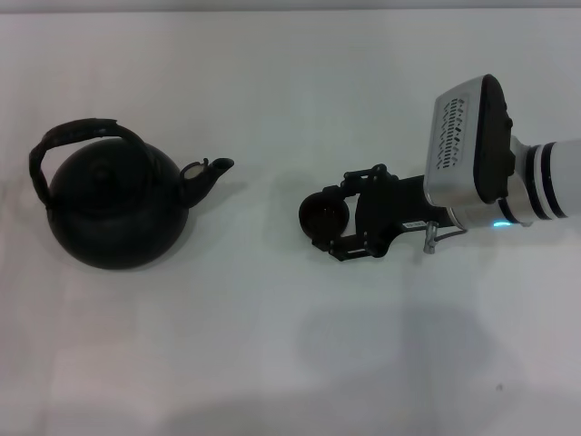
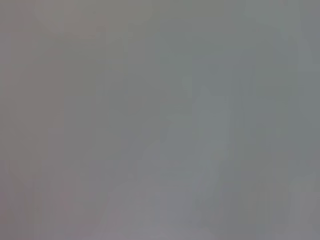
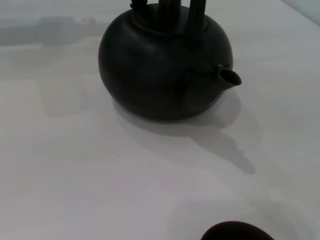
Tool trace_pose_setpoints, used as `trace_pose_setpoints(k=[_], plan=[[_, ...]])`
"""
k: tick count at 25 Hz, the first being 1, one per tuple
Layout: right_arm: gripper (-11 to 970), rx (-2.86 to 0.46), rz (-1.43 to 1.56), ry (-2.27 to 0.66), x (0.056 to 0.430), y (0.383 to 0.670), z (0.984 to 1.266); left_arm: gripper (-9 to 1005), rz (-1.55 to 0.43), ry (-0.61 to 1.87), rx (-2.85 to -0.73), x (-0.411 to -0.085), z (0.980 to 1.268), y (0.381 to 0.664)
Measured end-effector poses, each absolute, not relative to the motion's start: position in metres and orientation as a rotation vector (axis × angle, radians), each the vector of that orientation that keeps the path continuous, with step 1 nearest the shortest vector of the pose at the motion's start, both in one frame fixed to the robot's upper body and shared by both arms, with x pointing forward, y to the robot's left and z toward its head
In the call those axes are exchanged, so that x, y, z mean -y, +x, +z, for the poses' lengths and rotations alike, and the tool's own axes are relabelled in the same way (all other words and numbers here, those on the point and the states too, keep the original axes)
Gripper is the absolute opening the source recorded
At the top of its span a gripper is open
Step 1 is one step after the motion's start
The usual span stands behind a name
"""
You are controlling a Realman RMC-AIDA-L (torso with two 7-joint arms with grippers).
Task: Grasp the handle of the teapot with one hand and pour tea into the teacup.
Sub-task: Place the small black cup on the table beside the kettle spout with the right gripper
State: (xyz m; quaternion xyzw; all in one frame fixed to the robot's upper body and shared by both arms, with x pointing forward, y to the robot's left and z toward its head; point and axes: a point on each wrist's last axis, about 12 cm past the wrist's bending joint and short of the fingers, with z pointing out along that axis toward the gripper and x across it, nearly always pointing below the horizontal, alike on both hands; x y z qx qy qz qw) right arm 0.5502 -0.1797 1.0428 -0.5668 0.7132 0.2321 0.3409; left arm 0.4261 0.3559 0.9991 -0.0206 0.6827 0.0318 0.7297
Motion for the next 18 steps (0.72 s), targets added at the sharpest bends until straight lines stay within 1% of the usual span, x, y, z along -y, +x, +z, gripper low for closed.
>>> trace_pose_setpoints(k=[18], plan=[[829, -1.852, 0.591, -1.477, 0.1801, 0.5512, 1.0424, 786, 0.071, -0.044, -1.501, -0.3562, 0.9996, 0.4266]])
